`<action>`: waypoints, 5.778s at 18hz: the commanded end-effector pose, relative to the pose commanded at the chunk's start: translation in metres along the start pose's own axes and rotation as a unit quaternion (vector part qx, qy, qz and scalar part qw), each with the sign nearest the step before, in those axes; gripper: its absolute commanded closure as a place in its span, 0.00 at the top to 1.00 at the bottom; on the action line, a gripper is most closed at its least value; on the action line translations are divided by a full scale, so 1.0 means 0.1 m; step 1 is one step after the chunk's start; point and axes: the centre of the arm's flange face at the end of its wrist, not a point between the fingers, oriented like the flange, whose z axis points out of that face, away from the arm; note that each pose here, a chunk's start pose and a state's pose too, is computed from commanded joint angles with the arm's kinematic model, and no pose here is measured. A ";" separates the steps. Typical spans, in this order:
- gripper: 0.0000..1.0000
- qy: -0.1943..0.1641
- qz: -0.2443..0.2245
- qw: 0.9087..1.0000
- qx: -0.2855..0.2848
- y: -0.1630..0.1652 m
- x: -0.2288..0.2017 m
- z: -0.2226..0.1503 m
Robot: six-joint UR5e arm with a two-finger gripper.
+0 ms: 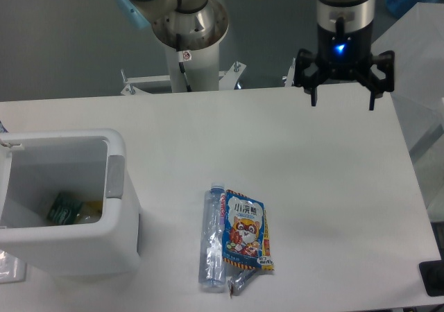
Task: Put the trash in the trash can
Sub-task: 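Move the open gripper toward the snack wrapper on the bottle, then lower the gripper over the colorful snack wrapper, then close the gripper on the snack wrapper and lift it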
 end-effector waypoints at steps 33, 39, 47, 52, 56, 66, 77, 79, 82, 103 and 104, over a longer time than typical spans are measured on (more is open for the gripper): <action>1.00 0.089 -0.164 0.982 0.018 -0.51 0.70 1.50; 1.00 0.096 -0.252 0.963 0.007 -1.00 0.50 2.27; 1.00 0.098 -0.337 0.936 -0.002 -1.32 0.41 2.72; 1.00 0.089 -0.357 0.930 -0.013 -1.52 0.56 2.93; 1.00 0.081 -0.366 0.927 -0.011 -1.70 0.67 3.03; 1.00 0.043 -0.408 0.910 -0.061 -1.77 1.09 3.33; 1.00 0.031 -0.451 0.889 -0.072 -1.86 1.28 3.40; 1.00 0.032 -0.459 0.885 -0.076 -1.86 1.30 3.46; 1.00 0.032 -0.466 0.880 -0.080 -1.87 1.37 3.49; 1.00 0.025 -0.455 0.883 -0.111 -1.75 1.66 3.63; 1.00 0.025 -0.456 0.883 -0.110 -1.75 1.66 3.62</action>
